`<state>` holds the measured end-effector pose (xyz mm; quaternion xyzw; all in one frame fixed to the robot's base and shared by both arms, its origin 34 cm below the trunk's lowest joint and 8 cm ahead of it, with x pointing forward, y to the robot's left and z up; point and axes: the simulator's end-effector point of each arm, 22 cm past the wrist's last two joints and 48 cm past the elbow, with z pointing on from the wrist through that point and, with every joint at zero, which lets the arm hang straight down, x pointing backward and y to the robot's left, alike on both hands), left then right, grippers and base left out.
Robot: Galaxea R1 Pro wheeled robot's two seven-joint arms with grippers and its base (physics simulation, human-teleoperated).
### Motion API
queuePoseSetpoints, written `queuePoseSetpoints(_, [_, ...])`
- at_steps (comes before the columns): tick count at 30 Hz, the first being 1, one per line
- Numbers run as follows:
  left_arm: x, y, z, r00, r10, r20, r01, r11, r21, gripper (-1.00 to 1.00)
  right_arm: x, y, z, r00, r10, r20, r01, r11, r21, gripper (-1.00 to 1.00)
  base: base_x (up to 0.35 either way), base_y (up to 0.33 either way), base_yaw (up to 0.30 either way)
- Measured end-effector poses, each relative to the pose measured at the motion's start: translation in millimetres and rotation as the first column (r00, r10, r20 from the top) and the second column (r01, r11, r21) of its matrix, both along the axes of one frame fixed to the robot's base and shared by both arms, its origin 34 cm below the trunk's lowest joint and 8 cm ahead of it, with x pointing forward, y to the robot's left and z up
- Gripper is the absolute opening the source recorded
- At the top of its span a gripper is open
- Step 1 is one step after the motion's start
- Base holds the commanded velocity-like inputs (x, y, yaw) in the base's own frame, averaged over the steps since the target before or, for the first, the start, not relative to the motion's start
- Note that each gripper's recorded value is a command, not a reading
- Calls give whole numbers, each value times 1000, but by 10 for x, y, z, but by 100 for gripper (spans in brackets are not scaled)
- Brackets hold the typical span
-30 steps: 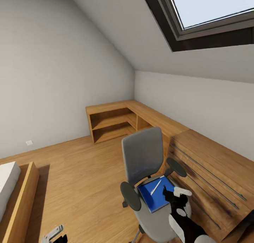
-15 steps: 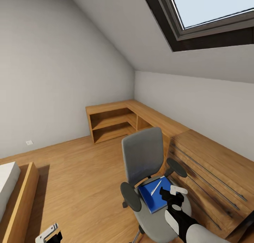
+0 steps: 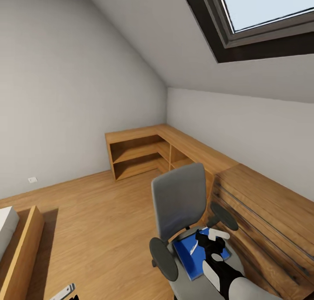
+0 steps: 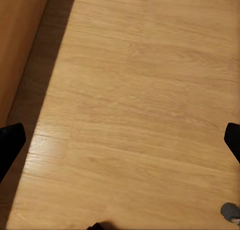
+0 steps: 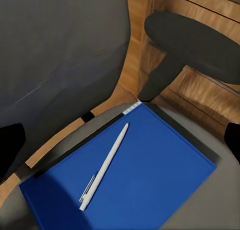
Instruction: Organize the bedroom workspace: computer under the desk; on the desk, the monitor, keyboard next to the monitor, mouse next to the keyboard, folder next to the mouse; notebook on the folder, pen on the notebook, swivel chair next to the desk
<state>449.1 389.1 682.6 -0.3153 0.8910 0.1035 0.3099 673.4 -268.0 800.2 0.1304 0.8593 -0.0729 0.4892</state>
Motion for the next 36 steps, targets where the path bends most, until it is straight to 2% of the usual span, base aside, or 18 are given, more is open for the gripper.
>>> queuePoseSetpoints(8, [0, -14, -2, 1000, -2, 0, 2, 1000, -1, 100, 6, 10, 8, 1000, 3, 4, -3, 1000, 2, 100, 63, 0, 0])
queuePoseSetpoints(11, [0, -17, -1, 1000, -3, 0, 3, 1000, -1, 100, 6, 50, 11, 1000, 6, 6, -6, 1000, 6, 100, 235, 0, 0])
queuePoseSetpoints(13, [2, -13, 0, 1000, -3, 0, 3, 1000, 0, 100, 10, 151, 12, 1000, 13, 6, -13, 1000, 18, 100, 148, 0, 0])
queuePoseSetpoints(17, [30, -1, 18, 1000, 2, 8, -2, 1000, -1, 100, 14, 181, 11, 1000, 15, 7, -15, 1000, 22, 100, 42, 0, 0])
queuePoseSetpoints(21, [230, -71, 147, 998, -10, 55, 10, 1000, -12, 100, 12, 184, 11, 1000, 15, 8, -15, 1000, 22, 100, 2, 0, 159])
queuePoseSetpoints(27, [252, -79, 161, 998, -12, 59, 13, 1000, -12, 100, 17, 169, 17, 1000, 14, 10, -14, 1000, 21, 100, 0, 0, 211])
queuePoseSetpoints(36, [255, -84, 139, 998, -12, 56, 13, 1000, -12, 100, 32, 137, 8, 1000, 12, 12, -12, 1000, 17, 100, 0, 0, 33])
